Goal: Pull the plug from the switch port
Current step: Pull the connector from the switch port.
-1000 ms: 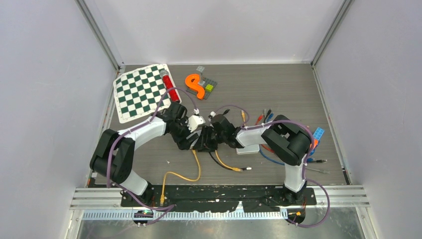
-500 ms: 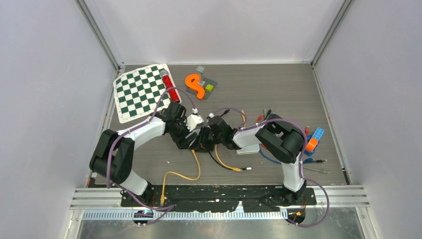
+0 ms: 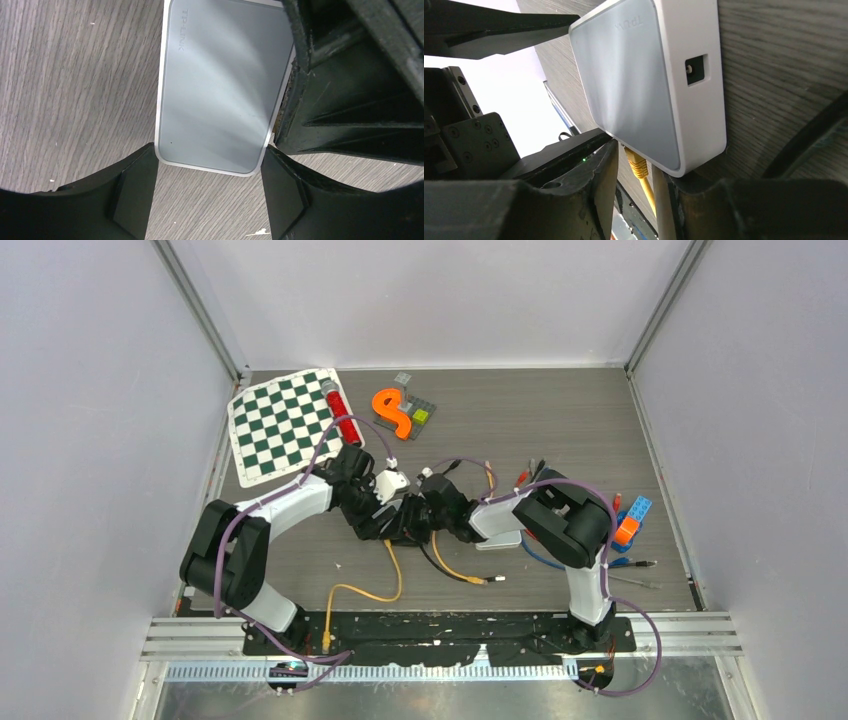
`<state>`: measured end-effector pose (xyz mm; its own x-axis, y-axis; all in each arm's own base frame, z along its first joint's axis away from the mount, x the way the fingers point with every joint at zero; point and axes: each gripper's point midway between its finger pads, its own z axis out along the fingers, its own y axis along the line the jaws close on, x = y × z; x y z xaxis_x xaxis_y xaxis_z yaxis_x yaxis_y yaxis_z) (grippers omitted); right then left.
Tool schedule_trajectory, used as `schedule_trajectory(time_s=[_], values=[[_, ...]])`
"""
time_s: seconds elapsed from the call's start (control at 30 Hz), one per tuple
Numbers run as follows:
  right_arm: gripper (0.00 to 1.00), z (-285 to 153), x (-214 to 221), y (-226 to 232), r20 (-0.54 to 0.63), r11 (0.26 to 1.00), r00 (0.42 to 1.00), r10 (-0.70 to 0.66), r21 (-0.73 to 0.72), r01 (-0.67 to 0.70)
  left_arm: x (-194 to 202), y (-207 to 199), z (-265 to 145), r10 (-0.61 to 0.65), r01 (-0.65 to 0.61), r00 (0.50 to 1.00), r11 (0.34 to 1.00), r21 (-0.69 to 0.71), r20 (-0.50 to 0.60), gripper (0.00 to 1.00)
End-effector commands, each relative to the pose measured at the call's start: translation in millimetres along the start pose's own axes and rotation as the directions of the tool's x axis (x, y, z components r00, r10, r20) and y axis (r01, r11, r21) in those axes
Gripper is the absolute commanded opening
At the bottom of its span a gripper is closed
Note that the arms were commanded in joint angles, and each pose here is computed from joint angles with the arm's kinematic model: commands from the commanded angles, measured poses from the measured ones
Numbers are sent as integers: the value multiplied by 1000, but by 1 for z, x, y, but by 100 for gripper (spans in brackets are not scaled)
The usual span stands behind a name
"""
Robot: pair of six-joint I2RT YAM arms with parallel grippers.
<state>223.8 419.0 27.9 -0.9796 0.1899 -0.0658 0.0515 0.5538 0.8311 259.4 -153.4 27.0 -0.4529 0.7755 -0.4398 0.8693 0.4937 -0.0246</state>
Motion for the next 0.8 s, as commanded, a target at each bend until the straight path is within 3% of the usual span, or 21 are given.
schedule_trajectory(time_s=[0.0,0.27,0.4,0.6,0.77], values=[[39,-3,-18,1,80,1000,997,21,-12,-20,3,-14,-4,2,-2,1000,999,49,-5,38],[32,-3,-23,2,93,999,995,48,-27,-46,2,-16,-4,15,-15,1000,998,57,-11,37],[23,-1,-23,3,85,999,995,44,-29,-42,-2,-16,-5,22,-21,1000,998,60,-9,36],[7,-6,-21,3,78,1000,997,-25,-6,26,-1,-14,-5,18,-17,1000,999,47,-12,36],[5,-12,-14,2,39,995,994,-104,10,104,-1,-9,-6,16,-16,1000,1000,20,-17,35]])
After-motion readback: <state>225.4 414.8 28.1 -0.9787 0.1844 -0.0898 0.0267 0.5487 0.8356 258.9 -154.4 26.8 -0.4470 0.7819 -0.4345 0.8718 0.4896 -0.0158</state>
